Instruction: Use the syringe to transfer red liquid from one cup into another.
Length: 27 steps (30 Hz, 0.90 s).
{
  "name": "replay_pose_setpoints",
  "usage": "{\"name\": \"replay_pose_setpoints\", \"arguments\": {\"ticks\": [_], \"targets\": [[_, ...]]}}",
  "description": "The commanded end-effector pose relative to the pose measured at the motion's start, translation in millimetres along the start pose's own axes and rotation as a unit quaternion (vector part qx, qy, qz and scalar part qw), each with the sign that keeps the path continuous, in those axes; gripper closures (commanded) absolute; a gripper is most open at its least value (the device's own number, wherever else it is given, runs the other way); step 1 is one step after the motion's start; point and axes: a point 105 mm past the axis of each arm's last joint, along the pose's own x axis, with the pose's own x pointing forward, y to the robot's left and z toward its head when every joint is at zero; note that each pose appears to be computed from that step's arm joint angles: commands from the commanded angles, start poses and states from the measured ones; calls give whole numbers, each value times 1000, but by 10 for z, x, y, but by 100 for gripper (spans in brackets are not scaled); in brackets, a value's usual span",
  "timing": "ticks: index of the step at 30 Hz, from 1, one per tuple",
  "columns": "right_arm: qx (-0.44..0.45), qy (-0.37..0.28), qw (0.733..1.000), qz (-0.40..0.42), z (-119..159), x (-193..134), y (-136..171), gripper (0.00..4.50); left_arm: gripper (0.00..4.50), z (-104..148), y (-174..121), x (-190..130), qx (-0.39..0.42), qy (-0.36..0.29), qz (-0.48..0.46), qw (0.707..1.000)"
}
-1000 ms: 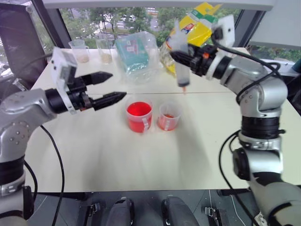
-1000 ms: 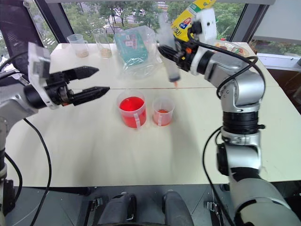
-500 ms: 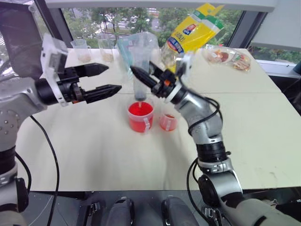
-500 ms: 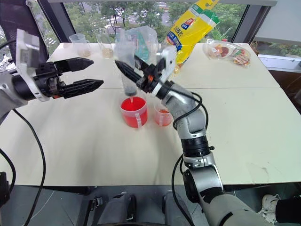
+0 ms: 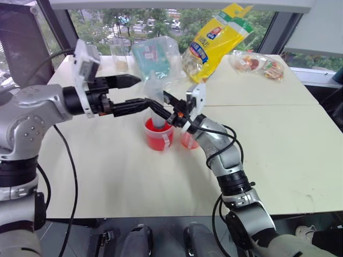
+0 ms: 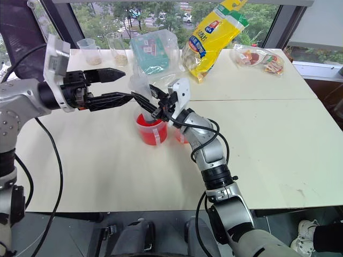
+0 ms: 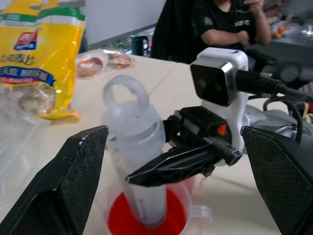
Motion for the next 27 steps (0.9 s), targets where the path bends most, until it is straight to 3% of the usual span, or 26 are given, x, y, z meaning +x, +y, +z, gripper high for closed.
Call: {"name": "replay_pose_setpoints", "arguments": {"ticks": [1, 13, 16, 23, 24, 27], "targets": [[-16, -20, 1000, 8, 107, 32, 31, 307, 0, 120, -19, 53, 21, -15, -14, 1000], [-27, -10, 999, 21, 75, 28, 102, 307, 0, 56, 38, 315, -10, -38, -47, 998], [-29, -7, 999, 19, 65, 22, 93, 307, 81, 73, 56, 351, -16, -49, -49, 997], [-28, -2, 999, 23, 45, 24, 97, 307, 421, 117, 102, 359, -10, -56, -42, 997], [-26, -1, 999, 24, 40, 24, 100, 307, 443, 130, 111, 359, -9, -58, -40, 998], [-21, 7, 999, 25, 0, 19, 99, 307, 443, 164, 126, 352, 1, -59, -37, 998]]}}
